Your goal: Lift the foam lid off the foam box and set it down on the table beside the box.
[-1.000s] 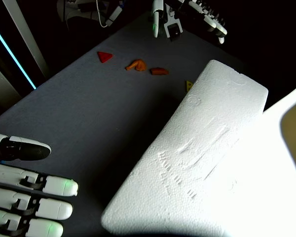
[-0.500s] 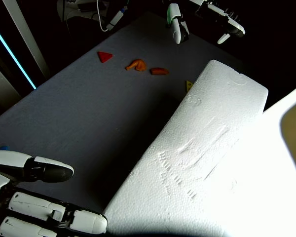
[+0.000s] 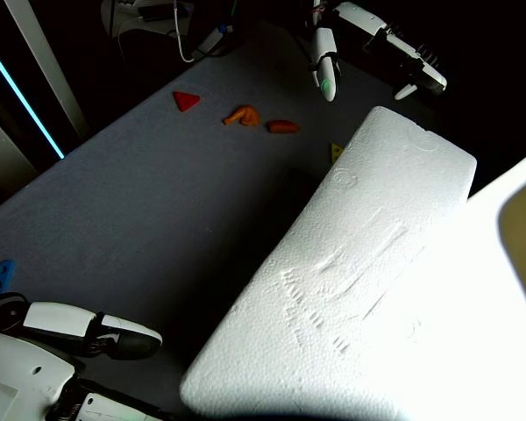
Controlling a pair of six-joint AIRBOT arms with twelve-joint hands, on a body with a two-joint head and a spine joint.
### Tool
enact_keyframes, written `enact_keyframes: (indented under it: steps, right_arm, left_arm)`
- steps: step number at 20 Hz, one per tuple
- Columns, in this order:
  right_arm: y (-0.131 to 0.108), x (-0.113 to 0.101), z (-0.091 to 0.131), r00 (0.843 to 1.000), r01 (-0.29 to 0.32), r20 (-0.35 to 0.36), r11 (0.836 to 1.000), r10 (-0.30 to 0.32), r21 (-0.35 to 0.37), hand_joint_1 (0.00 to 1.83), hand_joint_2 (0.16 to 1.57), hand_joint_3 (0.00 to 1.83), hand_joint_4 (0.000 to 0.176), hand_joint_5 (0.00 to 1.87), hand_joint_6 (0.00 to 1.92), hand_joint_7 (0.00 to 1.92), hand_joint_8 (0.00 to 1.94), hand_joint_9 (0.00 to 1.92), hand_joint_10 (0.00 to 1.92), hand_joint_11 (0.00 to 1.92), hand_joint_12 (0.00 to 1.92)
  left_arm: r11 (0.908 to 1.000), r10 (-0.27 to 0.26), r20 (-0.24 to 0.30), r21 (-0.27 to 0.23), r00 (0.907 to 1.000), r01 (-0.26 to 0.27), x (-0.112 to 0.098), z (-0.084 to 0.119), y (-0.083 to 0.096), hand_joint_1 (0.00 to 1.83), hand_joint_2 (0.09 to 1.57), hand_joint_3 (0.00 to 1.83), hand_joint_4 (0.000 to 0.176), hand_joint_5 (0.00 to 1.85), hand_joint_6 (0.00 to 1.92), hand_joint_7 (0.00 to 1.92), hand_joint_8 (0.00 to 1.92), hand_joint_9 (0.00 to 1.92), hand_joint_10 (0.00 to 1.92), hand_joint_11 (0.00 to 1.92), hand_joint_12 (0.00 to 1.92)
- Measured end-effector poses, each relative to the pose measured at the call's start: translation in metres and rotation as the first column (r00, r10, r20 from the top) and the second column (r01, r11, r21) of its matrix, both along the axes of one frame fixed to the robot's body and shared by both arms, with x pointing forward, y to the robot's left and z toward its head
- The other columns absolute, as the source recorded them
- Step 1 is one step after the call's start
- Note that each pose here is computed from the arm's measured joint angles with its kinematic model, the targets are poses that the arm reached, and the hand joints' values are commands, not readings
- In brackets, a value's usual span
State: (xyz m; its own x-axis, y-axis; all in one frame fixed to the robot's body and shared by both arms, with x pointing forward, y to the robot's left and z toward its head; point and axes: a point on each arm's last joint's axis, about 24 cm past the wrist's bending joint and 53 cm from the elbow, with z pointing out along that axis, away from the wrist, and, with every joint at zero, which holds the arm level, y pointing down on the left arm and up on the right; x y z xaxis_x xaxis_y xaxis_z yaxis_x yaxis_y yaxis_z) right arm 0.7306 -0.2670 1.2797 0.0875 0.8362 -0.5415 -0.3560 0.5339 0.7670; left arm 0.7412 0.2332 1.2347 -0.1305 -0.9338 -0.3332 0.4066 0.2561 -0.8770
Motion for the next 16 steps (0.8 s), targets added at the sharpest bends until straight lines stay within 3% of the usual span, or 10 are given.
enact_keyframes:
  steps: [1,4,6,7,11,13,16]
  right_arm:
    - [-0.001,0.002,-0.002,1.000,0.002,-0.007,1.000,-0.002,0.000,0.69,1.16,0.00,0.000,0.00,0.00,0.00,0.00,0.00,0.00,0.00,1.21]
    - [-0.005,0.007,-0.008,0.999,0.015,-0.031,1.000,-0.015,0.014,0.67,1.16,0.00,0.000,0.00,0.00,0.00,0.00,0.00,0.00,0.00,1.22]
    - [-0.007,0.010,-0.011,0.999,0.023,-0.045,0.999,-0.022,0.025,0.64,1.16,0.00,0.000,0.00,0.00,0.00,0.00,0.00,0.00,0.00,1.22]
    - [-0.009,0.010,-0.013,0.998,0.026,-0.052,0.999,-0.024,0.027,0.61,1.17,0.00,0.000,0.00,0.00,0.00,0.00,0.00,0.00,0.00,1.29]
    - [-0.011,0.013,-0.015,0.998,0.033,-0.059,0.999,-0.031,0.034,0.57,1.17,0.00,0.000,0.00,0.00,0.00,0.00,0.00,0.00,0.00,1.18]
    - [-0.013,0.014,-0.016,0.997,0.039,-0.063,0.998,-0.036,0.039,0.55,1.17,0.00,0.000,0.00,0.00,0.00,0.00,0.00,0.00,0.00,1.17]
    - [-0.012,0.017,-0.016,0.997,0.036,-0.066,0.998,-0.033,0.048,0.55,1.18,0.00,0.000,0.00,0.00,0.00,0.00,0.00,0.00,0.00,0.82]
  left_arm:
    - [1.0000,0.003,-0.011,-0.003,0.9999,-0.003,0.003,-0.002,0.001,0.61,1.06,0.00,0.000,0.00,0.00,0.00,0.00,0.00,0.00,0.00,1.92]
    - [0.9998,0.006,-0.028,-0.019,0.9996,-0.006,0.012,-0.004,0.000,0.55,1.03,0.00,0.000,0.00,0.00,0.00,0.00,0.01,0.00,0.00,0.96]
    - [0.9997,0.000,-0.039,-0.026,0.9992,-0.001,0.013,-0.008,-0.004,0.54,1.03,0.00,0.000,0.00,0.00,0.01,0.00,0.02,0.00,0.00,0.57]
    - [0.9995,-0.007,-0.051,-0.030,0.9987,0.005,0.015,-0.012,-0.007,0.53,1.01,0.00,0.000,0.00,0.00,0.01,0.00,0.03,0.01,0.00,0.54]
    - [0.9987,0.000,-0.078,-0.050,0.9970,-0.004,0.022,-0.018,-0.003,0.54,1.01,0.00,0.000,0.01,0.00,0.01,0.00,0.00,0.00,0.00,0.03]
    - [0.9985,0.005,-0.089,-0.054,0.9960,-0.010,0.024,-0.021,-0.002,0.56,1.02,0.00,0.000,0.01,0.00,0.00,0.00,0.00,0.00,0.00,0.00]
    - [0.9967,-0.004,-0.094,-0.081,0.9955,-0.004,0.030,-0.021,-0.004,0.54,1.01,0.00,0.000,0.03,0.01,0.00,0.00,0.00,0.00,0.00,0.00]
